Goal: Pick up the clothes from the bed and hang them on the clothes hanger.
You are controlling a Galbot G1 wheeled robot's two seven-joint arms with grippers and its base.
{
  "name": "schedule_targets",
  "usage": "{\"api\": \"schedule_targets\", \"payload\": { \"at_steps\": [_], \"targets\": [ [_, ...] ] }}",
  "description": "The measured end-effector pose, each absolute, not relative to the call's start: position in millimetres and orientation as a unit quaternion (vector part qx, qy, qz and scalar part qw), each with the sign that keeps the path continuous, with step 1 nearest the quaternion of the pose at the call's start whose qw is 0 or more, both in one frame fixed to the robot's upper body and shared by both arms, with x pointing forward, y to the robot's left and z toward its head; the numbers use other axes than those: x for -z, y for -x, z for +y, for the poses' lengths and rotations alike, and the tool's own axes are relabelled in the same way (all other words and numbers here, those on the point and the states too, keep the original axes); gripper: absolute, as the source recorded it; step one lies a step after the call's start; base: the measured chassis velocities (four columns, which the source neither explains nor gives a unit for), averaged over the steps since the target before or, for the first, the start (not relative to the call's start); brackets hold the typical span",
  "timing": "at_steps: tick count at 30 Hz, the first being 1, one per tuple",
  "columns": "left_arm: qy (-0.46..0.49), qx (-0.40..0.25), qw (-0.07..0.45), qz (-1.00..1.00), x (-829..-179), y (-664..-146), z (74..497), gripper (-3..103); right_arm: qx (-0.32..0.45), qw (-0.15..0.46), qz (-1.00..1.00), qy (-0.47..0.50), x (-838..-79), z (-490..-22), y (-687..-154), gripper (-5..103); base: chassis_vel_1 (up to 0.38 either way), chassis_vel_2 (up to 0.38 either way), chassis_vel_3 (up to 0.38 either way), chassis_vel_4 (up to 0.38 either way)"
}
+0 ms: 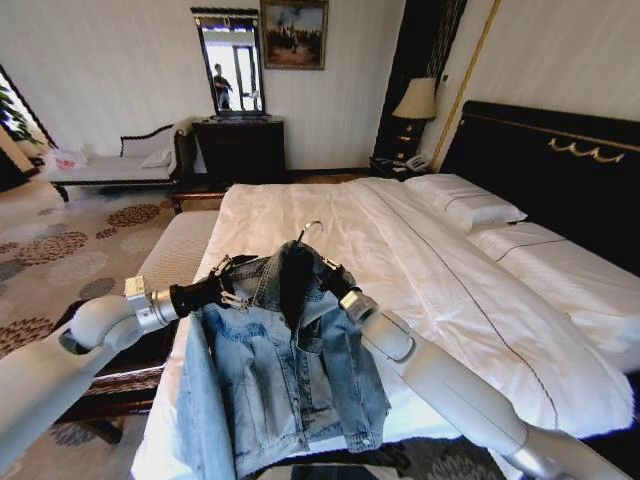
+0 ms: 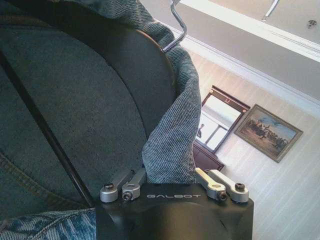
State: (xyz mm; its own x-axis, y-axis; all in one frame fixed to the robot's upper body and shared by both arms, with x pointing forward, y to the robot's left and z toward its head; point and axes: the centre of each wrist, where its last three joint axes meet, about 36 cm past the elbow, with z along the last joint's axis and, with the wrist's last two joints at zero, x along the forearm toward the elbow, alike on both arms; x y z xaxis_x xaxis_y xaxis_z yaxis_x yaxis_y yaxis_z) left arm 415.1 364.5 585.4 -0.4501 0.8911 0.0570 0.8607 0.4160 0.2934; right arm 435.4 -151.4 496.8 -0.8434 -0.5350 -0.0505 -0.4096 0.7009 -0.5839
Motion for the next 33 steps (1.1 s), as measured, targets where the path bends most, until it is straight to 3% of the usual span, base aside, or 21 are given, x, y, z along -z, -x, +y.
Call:
{"api": "schedule_targets", "payload": {
  "at_steps": [12,22,26,28,33],
  "targets": [
    [-0.536,-0.156,0.068,0.827,-604.3,-403.3,353.4,100,0.284,0.096,0.922,0.246,-487.4,-160.0,-429.8,22,0.000,0.000,0.000,0.000],
    [-0.492,-0.138,0.106,0.853,-622.5,-406.8,367.4,100,0.281,0.091,0.924,0.242,-484.7,-162.6,-425.0,22,0.000,0.000,0.000,0.000],
    [-0.422,-0.090,0.125,0.894,-624.0,-401.2,360.3,100,0.281,0.089,0.925,0.239,-483.2,-163.5,-424.2,22,0.000,0.000,0.000,0.000],
    [-0.298,-0.039,0.128,0.945,-622.1,-396.4,355.0,100,0.279,0.088,0.927,0.235,-482.6,-164.3,-424.7,22,0.000,0.000,0.000,0.000],
    [-0.096,-0.002,0.106,0.990,-615.2,-392.4,358.8,100,0.275,0.084,0.931,0.227,-478.7,-167.1,-426.1,22,0.000,0.000,0.000,0.000]
  ]
}}
